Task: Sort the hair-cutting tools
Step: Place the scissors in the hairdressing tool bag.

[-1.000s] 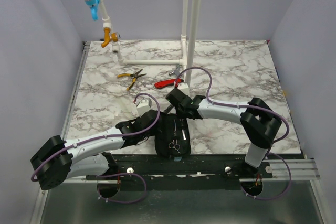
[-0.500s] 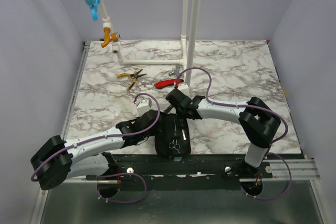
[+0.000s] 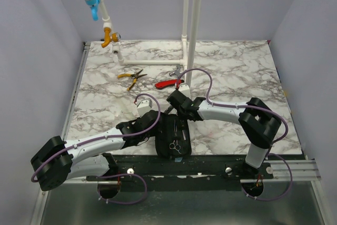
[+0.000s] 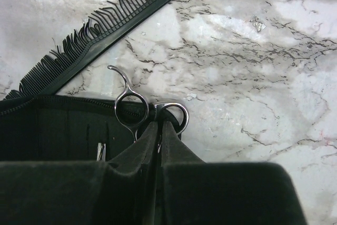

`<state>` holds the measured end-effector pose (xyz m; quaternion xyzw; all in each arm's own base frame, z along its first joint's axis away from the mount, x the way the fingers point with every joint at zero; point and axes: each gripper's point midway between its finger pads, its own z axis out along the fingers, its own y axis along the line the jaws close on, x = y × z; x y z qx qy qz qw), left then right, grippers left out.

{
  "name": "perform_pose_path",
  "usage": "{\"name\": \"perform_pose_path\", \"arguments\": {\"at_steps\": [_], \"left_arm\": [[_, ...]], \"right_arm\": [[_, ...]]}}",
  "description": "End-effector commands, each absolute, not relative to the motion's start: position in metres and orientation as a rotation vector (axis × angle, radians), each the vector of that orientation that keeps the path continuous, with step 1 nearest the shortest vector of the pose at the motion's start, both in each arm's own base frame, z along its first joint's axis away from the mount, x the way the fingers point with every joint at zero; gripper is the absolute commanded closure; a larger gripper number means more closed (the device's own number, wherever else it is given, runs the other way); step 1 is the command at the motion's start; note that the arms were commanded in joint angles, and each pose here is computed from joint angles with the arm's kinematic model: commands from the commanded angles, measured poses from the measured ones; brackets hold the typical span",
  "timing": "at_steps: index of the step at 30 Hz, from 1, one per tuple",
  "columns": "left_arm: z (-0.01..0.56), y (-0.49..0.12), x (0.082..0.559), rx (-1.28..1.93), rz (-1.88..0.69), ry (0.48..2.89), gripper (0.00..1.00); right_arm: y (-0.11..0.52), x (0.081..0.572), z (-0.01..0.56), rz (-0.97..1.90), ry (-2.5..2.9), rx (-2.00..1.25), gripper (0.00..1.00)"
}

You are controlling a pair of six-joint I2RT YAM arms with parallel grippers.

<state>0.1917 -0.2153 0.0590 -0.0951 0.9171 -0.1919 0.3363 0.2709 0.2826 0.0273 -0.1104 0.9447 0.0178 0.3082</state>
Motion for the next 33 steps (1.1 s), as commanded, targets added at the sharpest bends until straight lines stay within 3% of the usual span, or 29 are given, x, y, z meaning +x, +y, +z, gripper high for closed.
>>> {"name": "perform_pose_path", "arguments": {"at_steps": [1, 4, 33], "left_arm": [[0.057, -0.209, 0.199, -0.253, -0.45, 2.361, 1.0], [0.058, -0.21, 0.2, -0.252, -0.453, 2.358, 1.0], [0.059, -0.209, 0.201, -0.273, -0.444, 2.356, 1.0]], "right_arm": [[0.268, 0.257, 0.012, 0.0, 2.547, -0.326, 0.95], [0.266, 0.253, 0.011, 0.008, 2.557, -0.335, 0.99], [0.263, 0.205, 0.003, 0.075, 2.604, -0.436, 0.99]]}}
